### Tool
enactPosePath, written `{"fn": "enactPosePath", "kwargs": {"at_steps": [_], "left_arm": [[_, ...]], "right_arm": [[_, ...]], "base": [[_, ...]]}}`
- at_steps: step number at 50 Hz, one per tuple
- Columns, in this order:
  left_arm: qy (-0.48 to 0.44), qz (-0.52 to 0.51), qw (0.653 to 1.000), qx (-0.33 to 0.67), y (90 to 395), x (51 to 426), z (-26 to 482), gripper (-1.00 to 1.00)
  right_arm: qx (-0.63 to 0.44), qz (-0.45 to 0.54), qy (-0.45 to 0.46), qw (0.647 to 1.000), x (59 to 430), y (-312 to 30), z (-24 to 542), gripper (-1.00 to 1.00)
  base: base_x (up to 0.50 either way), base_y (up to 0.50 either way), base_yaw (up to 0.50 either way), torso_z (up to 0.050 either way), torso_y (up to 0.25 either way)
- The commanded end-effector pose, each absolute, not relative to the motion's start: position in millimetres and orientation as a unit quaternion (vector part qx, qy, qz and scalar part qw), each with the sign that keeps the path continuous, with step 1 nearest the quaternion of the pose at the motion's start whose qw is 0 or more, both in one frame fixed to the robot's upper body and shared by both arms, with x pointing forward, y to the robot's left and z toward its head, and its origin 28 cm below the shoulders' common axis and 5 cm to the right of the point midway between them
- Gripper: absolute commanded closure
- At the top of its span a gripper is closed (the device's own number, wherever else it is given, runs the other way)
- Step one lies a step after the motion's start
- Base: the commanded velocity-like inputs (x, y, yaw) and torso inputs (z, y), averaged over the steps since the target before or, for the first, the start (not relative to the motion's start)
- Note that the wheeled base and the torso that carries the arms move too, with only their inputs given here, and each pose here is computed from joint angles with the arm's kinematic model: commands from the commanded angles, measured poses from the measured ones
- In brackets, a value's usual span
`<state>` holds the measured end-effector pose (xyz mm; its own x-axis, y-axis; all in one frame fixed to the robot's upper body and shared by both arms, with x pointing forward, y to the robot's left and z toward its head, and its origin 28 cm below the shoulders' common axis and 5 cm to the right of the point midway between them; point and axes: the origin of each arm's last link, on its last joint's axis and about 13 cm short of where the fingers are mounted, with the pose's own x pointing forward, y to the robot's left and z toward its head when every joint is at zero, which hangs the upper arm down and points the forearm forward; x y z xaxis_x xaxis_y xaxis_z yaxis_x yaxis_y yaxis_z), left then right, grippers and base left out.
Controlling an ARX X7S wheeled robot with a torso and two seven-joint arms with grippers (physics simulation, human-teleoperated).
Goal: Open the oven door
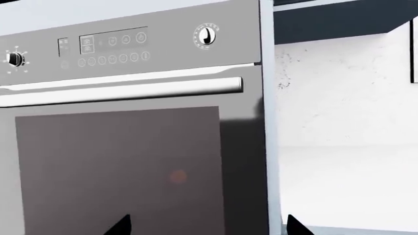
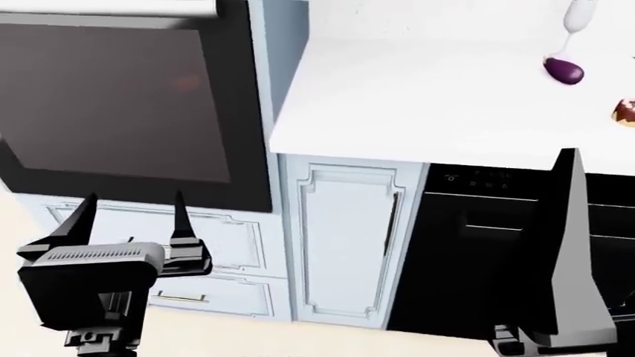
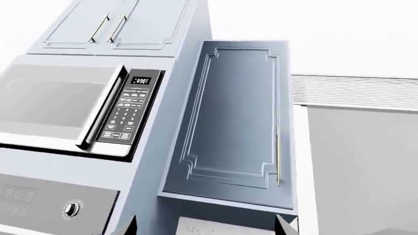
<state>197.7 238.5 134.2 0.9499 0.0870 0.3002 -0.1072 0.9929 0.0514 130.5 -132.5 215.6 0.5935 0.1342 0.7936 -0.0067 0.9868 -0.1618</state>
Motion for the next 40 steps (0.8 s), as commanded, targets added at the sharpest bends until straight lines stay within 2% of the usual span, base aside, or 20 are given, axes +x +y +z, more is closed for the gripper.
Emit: {"fn": "enactPosePath", "kwargs": {"at_steps": [1,40], "left_arm": [[-0.151,0.050,0.987,0.033,238.3,198.5,134.2,-1.00],[-0.150,0.051,0.987,0.034,237.7,199.6,133.6,-1.00]], "right_arm": [[-0.070,0.041,-0.450,0.889,128.9,-132.0,215.6,-1.00],[-0.067,0.047,-0.451,0.889,130.9,-131.6,214.4,-1.00]], "base": [[-0.02,0.00,0.50,0.000,0.000],[-0.02,0.00,0.50,0.000,0.000]]}}
